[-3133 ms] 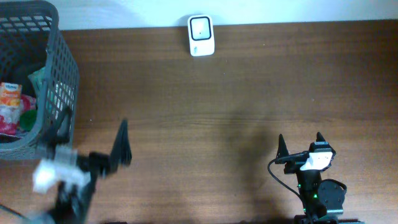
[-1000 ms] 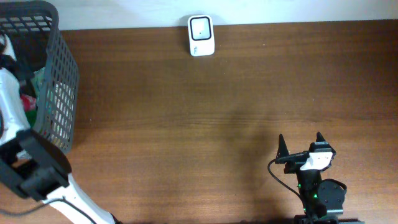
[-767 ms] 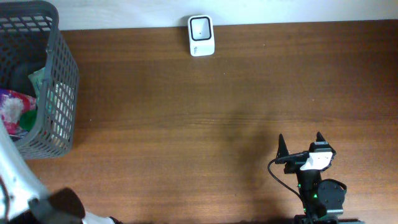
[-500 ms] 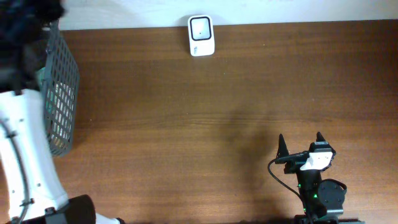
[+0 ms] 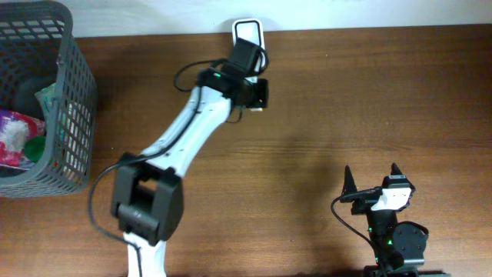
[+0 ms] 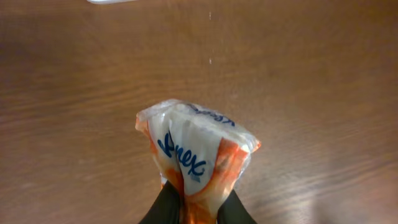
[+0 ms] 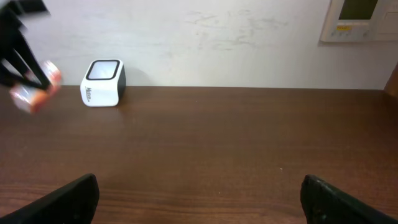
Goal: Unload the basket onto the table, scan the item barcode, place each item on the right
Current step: 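Carry the orange Kleenex pack with the left gripper and place it near the scanner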
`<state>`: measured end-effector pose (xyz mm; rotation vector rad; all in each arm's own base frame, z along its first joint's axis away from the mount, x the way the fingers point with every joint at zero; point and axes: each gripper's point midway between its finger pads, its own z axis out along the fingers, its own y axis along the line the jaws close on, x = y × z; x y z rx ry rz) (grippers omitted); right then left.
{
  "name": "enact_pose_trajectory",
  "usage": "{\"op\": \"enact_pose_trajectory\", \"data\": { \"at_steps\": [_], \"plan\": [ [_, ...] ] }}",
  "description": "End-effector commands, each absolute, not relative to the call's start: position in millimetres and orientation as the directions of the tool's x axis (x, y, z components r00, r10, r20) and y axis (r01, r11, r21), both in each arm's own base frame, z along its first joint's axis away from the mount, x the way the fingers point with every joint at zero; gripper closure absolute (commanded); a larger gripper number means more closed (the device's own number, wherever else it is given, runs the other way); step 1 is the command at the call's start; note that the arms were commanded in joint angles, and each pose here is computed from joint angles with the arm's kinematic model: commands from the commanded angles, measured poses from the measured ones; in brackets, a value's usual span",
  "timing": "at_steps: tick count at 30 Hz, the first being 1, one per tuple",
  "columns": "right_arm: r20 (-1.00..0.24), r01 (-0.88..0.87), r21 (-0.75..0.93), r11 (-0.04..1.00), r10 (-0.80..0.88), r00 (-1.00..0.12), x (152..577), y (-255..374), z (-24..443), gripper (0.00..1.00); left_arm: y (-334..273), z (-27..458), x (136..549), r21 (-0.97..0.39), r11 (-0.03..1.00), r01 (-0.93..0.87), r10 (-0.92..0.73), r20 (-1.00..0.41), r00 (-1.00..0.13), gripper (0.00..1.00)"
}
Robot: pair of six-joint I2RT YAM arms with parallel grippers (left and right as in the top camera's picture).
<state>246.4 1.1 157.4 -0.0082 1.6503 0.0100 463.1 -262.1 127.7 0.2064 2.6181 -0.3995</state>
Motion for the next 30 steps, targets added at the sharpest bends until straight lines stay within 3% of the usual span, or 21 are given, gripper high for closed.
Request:
{"op": "enact_pose_trajectory", "data": {
  "at_steps": [1,2,3,4,7,10,15,16,18,21,25,30],
  "plan": [
    [-0.996,-0.001,0.005,1.000,0.005,-0.086,246,-1,154,0.01,-265,84,472,-0.192,0.959,0.209,0.100,-0.461,-0.882,0.90],
    [-0.996,-0.001,0.005,1.000,0.005,-0.086,246,-1,154,0.01,-266,74,472,-0.188,0.960,0.208,0.105,-0.446,-0.889,0.84],
    [-0.996,-0.001,0.005,1.000,0.005,-0.086,246,-1,154,0.01,-267,66,470,-0.183,0.961,0.208,0.111,-0.433,-0.894,0.66],
    [-0.996,-0.001,0.005,1.000,0.005,-0.086,246,-1,154,0.01,-267,63,469,-0.181,0.961,0.209,0.114,-0.429,-0.896,0.37],
    [-0.996,-0.001,0.005,1.000,0.005,-0.086,246,-1,154,0.02,-269,64,472,-0.184,0.960,0.211,0.112,-0.438,-0.892,0.23],
    [-0.996,-0.001,0.005,1.000,0.005,-0.086,246,-1,154,0.01,-267,85,483,-0.197,0.958,0.207,0.091,-0.475,-0.875,0.22],
    [-0.996,-0.001,0.005,1.000,0.005,-0.086,246,-1,154,0.01,-235,210,514,-0.253,0.951,0.180,-0.026,-0.642,-0.766,0.25],
    [-0.996,-0.001,0.005,1.000,0.005,-0.086,246,-1,154,0.01,-200,263,521,-0.273,0.951,0.144,-0.098,-0.709,-0.698,0.25],
    [-0.996,-0.001,0.005,1.000,0.005,-0.086,246,-1,154,0.01,-160,306,524,-0.287,0.953,0.099,-0.163,-0.758,-0.632,0.23],
    [-0.996,-0.001,0.005,1.000,0.005,-0.086,246,-1,154,0.01,-42,374,517,-0.308,0.949,-0.067,-0.302,-0.826,-0.476,0.20],
    [-0.996,-0.001,0.005,1.000,0.005,-0.086,246,-1,154,0.01,87,380,498,-0.297,0.906,-0.301,-0.402,-0.826,-0.395,0.20],
    [-0.996,-0.001,0.005,1.000,0.005,-0.086,246,-1,154,0.02,179,348,473,-0.045,0.927,-0.372,-0.248,-0.819,-0.517,0.21]
  ]
}}
